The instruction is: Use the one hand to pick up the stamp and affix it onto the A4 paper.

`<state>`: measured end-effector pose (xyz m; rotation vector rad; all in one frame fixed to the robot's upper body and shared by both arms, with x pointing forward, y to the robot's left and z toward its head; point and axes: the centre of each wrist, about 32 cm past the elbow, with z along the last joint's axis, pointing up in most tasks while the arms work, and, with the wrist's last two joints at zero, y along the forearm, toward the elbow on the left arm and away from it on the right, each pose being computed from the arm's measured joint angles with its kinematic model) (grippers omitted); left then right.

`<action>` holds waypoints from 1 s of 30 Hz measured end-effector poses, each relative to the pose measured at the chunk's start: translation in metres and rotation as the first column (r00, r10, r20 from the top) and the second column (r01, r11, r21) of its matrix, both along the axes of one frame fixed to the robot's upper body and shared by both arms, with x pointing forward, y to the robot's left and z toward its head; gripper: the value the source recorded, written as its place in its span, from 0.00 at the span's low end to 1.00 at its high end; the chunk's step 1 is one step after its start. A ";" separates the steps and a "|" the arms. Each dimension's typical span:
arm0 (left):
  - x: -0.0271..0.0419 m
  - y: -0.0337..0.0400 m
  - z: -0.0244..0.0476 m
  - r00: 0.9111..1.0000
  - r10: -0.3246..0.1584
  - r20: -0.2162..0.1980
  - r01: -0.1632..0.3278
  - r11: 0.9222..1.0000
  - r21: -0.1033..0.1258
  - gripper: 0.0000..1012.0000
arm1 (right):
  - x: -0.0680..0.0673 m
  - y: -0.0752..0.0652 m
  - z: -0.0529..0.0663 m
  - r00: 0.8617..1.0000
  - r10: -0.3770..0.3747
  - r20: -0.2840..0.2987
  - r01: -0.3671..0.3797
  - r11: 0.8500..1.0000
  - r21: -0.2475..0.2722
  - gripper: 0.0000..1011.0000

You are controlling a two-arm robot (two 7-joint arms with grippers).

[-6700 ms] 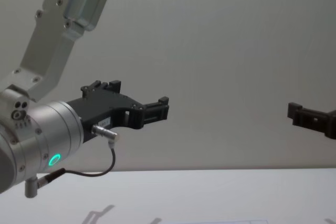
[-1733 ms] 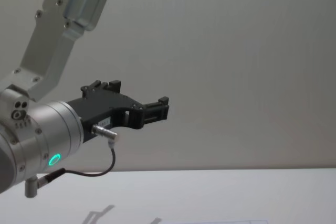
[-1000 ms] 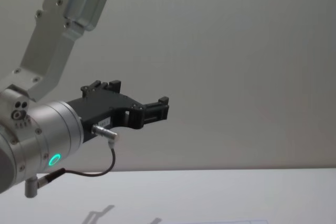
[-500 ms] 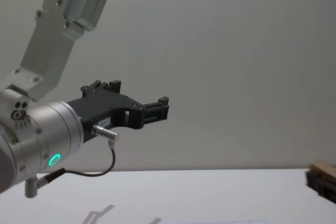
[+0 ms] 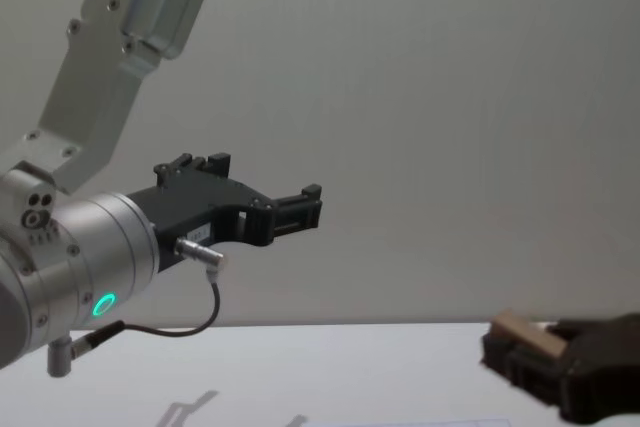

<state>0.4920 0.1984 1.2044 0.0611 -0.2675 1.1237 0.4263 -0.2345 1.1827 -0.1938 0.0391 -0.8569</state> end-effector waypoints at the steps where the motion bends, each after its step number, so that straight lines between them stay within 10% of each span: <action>1: 0.0000 0.0000 0.0000 1.000 0.000 0.000 0.000 1.000 0.000 0.99 | 0.001 0.001 -0.001 1.000 0.011 -0.004 -0.011 1.000 0.001 0.22; 30: 0.0000 0.0000 0.0000 1.000 0.000 0.000 0.000 1.000 0.000 0.99 | 0.007 0.001 -0.041 0.957 0.163 -0.242 -0.193 0.975 -0.107 0.22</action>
